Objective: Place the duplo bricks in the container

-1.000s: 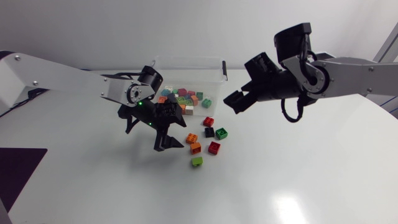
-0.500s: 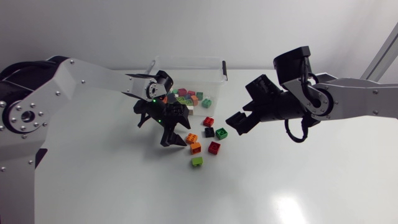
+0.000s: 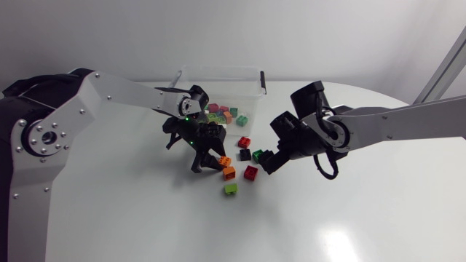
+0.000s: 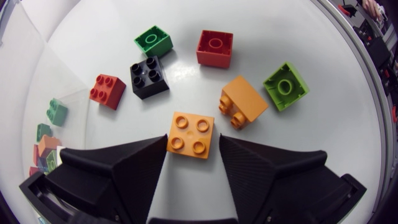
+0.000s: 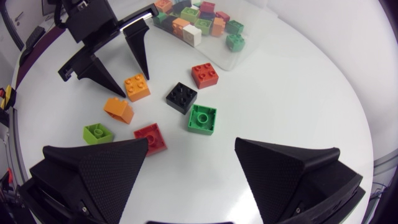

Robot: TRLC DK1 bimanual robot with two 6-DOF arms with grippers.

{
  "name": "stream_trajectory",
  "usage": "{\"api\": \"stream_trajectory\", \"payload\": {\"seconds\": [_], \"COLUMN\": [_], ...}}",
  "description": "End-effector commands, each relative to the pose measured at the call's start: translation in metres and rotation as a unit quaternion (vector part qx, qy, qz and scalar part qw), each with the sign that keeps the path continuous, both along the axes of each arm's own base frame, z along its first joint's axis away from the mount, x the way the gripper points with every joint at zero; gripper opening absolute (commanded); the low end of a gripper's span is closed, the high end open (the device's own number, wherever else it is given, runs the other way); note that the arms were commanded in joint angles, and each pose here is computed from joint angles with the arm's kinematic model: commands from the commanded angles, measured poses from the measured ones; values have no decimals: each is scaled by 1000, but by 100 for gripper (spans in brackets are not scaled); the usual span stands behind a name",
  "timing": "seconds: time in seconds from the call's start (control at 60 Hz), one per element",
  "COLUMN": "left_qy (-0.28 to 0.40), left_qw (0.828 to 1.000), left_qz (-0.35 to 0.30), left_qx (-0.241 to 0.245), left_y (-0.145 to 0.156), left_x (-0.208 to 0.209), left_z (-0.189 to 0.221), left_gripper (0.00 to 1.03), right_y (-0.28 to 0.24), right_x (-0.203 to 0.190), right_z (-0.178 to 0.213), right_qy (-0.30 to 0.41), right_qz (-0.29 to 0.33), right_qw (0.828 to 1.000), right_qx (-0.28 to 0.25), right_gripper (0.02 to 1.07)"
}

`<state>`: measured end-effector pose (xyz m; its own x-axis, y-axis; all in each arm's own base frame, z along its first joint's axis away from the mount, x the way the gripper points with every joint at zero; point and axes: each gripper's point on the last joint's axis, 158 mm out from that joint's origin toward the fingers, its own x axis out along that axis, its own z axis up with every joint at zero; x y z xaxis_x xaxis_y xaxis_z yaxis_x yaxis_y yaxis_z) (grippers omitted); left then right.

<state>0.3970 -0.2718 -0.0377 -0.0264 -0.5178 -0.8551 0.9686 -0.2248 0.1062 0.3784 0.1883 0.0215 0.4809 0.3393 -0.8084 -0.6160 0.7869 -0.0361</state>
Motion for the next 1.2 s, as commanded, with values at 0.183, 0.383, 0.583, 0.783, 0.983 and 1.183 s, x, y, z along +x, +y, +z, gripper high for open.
{"api": "stream_trajectory", "payload": {"seconds": [0.183, 0.383, 0.583, 0.783, 0.983, 1.183], "left_qy": [23, 31, 19, -6, -25, -57], "left_qw": [999, 999, 1000, 999, 996, 988], "left_qz": [-27, -20, 2, 41, 65, 106], "left_qx": [9, 12, 4, -28, -55, -98], "left_y": [-4, 5, 20, 35, 48, 58], "left_x": [-15, -26, -29, -21, -29, -22], "left_z": [-12, 0, 30, 76, 113, 160], "left_gripper": [16, 7, 7, 7, 7, 7], "right_y": [4, 6, 5, 7, 11, 15], "right_x": [19, 27, 39, 48, 53, 49], "right_z": [-18, -31, -40, -51, -63, -71], "right_qy": [25, 35, 35, 37, 43, 53], "right_qz": [-38, -53, -65, -68, -69, -64], "right_qw": [999, 998, 997, 996, 995, 995], "right_qx": [-4, -20, -32, -40, -49, -56], "right_gripper": [99, 99, 93, 87, 62, 33]}}
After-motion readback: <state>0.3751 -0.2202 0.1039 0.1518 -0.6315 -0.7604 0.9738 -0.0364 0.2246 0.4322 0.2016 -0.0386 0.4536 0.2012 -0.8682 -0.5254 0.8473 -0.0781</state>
